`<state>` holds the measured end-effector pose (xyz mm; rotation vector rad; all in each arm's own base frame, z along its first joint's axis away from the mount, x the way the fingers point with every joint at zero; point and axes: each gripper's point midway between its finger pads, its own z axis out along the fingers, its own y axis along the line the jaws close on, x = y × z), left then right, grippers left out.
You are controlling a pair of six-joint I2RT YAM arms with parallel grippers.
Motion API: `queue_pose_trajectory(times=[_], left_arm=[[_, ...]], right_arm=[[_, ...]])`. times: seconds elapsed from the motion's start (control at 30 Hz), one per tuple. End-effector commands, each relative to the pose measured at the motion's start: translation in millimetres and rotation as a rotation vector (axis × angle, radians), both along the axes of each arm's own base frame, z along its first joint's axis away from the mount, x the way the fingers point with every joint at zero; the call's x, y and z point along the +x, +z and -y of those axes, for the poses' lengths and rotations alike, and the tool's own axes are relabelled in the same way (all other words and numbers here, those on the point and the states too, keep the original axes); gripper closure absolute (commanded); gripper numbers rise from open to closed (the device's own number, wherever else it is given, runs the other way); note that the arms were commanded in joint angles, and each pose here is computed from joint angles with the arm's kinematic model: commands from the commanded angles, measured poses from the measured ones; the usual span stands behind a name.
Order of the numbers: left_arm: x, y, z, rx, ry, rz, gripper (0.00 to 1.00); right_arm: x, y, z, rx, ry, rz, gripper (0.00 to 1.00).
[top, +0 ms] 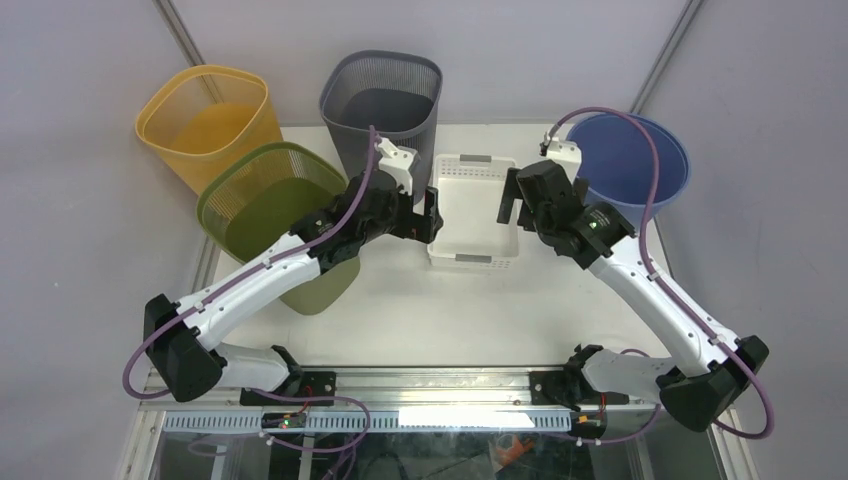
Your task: Turn the large container upside down
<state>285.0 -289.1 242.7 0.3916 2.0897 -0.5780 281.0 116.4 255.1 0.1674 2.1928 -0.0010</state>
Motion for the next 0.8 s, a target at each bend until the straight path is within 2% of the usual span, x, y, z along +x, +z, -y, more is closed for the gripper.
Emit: queue_pose_trajectory(times=[0.0, 0.3, 0.53, 0.67, 0.77], left_arm=[[-2.0, 34.1, -0.6, -0.080, -0.007, 0.109, 0.01], [-6.0, 34.4, -2.6, -0.099, -0.014, 0.117, 0.01], [-25.4, 15.8, 17.9, -0.061, -0.087, 0.091, 0.01], [-42.4, 2.0, 34.6, -0.069, -0.121, 0.049, 0.01], [-53.0, -12.4, 50.4, -0.060, -0.161, 0.010, 0.01]], right_arm=[[3.2, 20.6, -2.6, 0.075, -0.011, 0.093, 0.02], [-2.6, 6.5, -5.6, 0.115, -0.018, 0.066, 0.03], [-6.7, 1.9, -11.1, 0.152, 0.004, 0.055, 0.03], [-6.9, 21.2, -11.2, 0.175, 0.017, 0.097, 0.03], [-5.4, 54.4, -2.9, 0.145, 0.029, 0.170, 0.03]])
